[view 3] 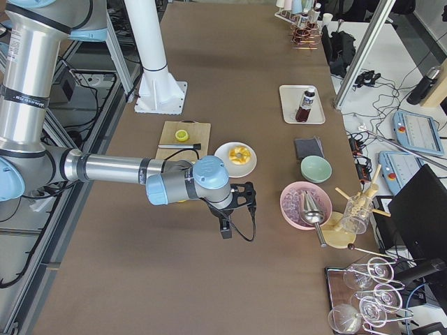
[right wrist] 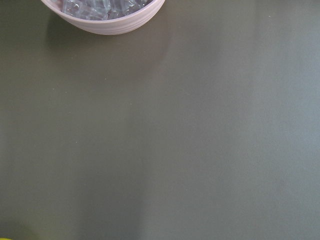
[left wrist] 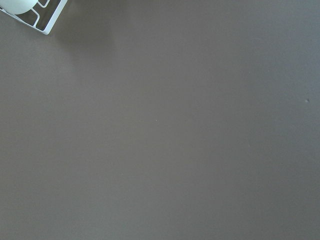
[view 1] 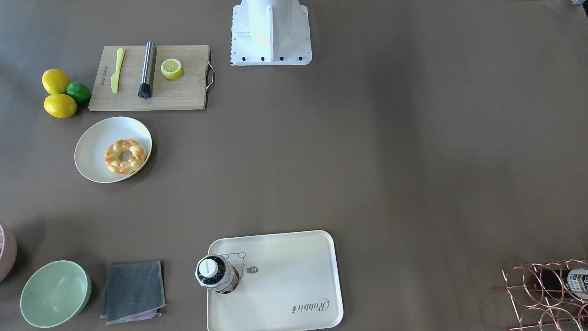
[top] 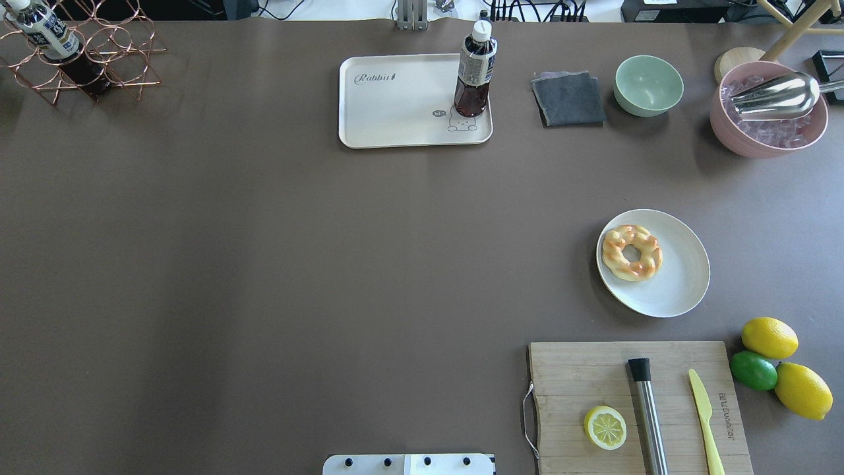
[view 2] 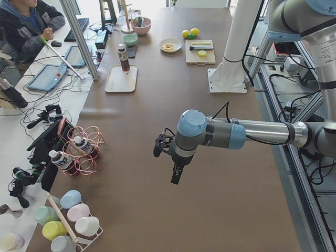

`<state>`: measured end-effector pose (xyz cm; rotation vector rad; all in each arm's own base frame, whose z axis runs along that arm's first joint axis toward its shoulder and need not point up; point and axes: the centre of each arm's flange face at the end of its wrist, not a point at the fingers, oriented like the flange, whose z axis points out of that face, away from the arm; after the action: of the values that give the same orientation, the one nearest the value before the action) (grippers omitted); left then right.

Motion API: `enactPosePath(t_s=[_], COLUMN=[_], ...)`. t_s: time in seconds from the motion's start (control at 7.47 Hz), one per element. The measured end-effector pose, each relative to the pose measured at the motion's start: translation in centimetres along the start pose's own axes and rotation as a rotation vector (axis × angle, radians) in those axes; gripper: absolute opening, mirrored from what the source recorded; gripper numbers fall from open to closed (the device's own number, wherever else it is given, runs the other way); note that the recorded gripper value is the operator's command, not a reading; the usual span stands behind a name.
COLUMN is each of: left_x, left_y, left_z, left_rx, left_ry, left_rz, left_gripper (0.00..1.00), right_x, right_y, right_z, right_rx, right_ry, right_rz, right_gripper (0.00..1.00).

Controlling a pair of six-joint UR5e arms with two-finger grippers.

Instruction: Place donut on tray

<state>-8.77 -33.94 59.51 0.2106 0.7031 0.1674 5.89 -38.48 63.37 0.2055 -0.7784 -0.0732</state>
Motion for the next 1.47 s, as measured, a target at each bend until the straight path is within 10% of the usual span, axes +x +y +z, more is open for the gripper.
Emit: enactPosePath(t_s=[1.47], left_x=[3.5], left_y=[-1.6], left_z=[-1.2], left_rx=[0.031], left_ry=[0.112], left_rz=[0.035], left_gripper=[0.97], right_x=[-21.6], right_y=[-11.2], right_z=[8.3], right_rx=[-0.127], right_ry=[-0.1], right_rz=[0.135], right_gripper=[0.87])
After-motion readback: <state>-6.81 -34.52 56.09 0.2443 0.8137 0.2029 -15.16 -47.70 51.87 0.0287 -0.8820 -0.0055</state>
